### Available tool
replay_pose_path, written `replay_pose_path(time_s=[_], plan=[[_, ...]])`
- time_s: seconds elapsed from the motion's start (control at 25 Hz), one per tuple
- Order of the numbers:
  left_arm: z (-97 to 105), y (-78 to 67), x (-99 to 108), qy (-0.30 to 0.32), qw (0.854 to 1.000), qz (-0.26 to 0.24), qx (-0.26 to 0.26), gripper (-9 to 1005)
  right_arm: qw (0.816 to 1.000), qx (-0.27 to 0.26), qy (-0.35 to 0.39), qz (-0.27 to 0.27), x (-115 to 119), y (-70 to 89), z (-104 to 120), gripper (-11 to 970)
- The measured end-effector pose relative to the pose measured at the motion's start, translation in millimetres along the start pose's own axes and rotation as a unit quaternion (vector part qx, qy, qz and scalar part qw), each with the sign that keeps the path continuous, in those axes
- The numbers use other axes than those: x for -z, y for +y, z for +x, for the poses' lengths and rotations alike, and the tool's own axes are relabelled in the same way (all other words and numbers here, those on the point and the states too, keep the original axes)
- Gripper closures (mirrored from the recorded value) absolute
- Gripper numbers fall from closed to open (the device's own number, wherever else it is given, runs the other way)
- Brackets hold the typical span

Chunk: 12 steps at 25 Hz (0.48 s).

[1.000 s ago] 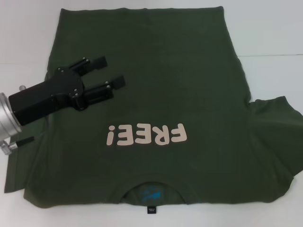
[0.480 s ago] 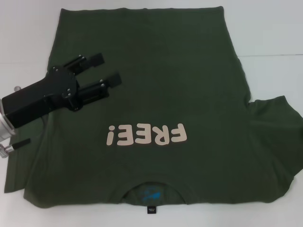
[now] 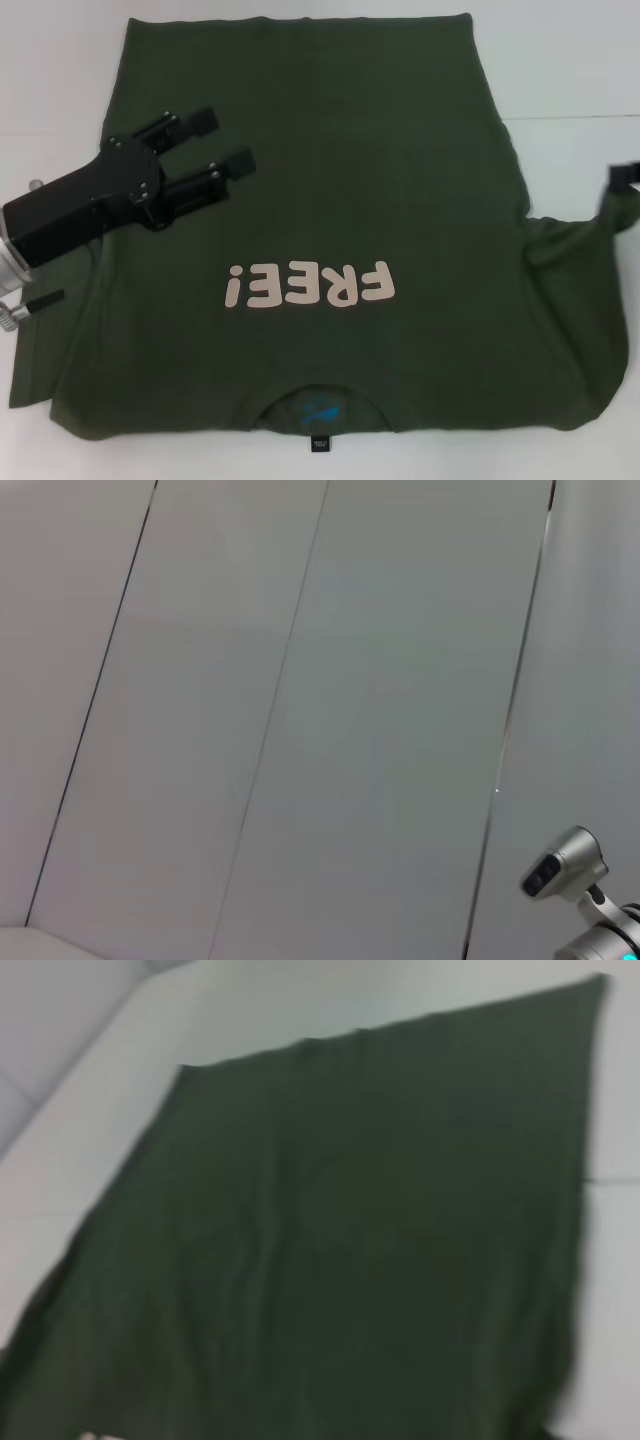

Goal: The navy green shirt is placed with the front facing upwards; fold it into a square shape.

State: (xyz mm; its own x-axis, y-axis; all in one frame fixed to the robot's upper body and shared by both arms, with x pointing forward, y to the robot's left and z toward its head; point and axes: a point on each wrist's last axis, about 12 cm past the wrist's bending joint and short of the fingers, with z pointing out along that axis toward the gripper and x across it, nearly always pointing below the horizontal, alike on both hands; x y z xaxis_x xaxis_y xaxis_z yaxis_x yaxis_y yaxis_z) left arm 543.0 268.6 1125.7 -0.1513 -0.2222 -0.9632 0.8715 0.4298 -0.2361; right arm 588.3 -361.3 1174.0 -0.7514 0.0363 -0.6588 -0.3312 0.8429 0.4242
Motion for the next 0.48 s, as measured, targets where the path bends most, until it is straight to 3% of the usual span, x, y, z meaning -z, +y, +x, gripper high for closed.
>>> replay_pose_path(time_s=[0.48], plan=[[-0.3, -0.6, 7.7, -0.012, 1.000, -0.011, 0.000, 136, 0.996, 0.068, 0.037, -0.045, -63.3, 52.6, -32.6, 960]])
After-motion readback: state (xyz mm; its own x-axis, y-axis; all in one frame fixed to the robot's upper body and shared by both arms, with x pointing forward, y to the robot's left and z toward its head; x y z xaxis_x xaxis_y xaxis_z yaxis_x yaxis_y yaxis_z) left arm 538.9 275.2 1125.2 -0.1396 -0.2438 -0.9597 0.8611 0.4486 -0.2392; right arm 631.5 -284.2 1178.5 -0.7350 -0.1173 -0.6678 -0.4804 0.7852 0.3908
